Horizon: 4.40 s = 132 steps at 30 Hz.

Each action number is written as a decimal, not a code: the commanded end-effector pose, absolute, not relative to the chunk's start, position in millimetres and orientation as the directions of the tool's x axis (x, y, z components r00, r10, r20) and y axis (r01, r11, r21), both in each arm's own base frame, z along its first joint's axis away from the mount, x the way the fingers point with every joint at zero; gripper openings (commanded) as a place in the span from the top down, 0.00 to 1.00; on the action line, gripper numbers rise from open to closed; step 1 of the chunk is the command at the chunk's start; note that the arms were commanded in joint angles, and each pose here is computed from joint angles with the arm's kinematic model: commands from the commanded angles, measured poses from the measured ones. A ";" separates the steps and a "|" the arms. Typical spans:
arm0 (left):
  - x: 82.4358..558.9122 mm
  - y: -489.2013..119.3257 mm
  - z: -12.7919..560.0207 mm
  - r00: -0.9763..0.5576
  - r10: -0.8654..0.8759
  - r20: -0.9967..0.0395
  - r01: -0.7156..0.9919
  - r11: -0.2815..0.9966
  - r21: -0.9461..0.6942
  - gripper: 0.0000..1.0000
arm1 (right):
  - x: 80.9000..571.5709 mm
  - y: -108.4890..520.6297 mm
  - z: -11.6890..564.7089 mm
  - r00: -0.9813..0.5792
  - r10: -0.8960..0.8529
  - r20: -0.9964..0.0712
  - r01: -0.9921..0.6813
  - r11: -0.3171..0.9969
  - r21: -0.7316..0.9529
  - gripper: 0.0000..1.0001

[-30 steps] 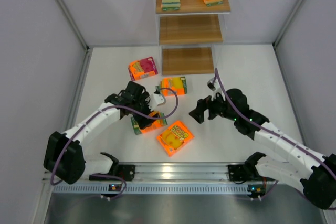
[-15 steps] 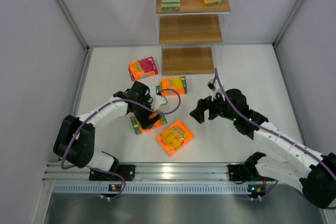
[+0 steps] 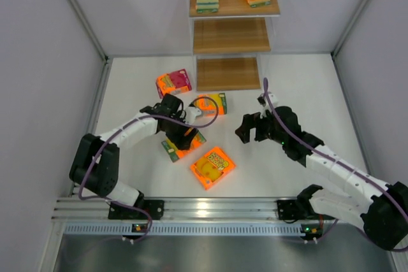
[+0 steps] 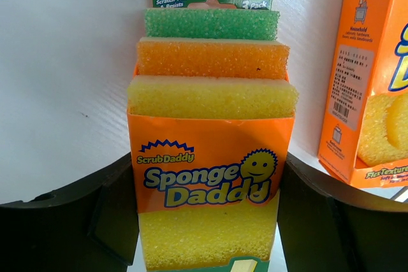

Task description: Place and organize the cleaning sponges onto the shelf

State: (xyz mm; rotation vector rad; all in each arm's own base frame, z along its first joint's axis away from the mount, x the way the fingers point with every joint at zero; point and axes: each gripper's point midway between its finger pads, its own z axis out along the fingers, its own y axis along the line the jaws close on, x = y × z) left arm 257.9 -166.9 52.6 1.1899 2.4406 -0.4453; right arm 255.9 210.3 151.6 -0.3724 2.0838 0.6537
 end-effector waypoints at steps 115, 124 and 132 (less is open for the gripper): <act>282.7 -240.2 322.8 0.007 -0.152 -0.988 0.495 0.859 -0.129 0.02 | 298.4 226.3 301.1 -0.595 0.360 -0.718 -0.354 0.684 0.637 1.00; 258.7 -116.1 348.5 0.066 -0.356 -0.932 0.076 0.933 -0.351 0.02 | 350.5 198.1 379.2 -0.227 0.786 -0.575 -0.307 0.503 0.808 1.00; 234.8 -97.5 339.4 0.036 -0.384 -0.923 0.103 0.920 -0.379 0.02 | 387.2 186.1 393.7 0.015 0.935 -0.354 -0.328 0.339 0.882 1.00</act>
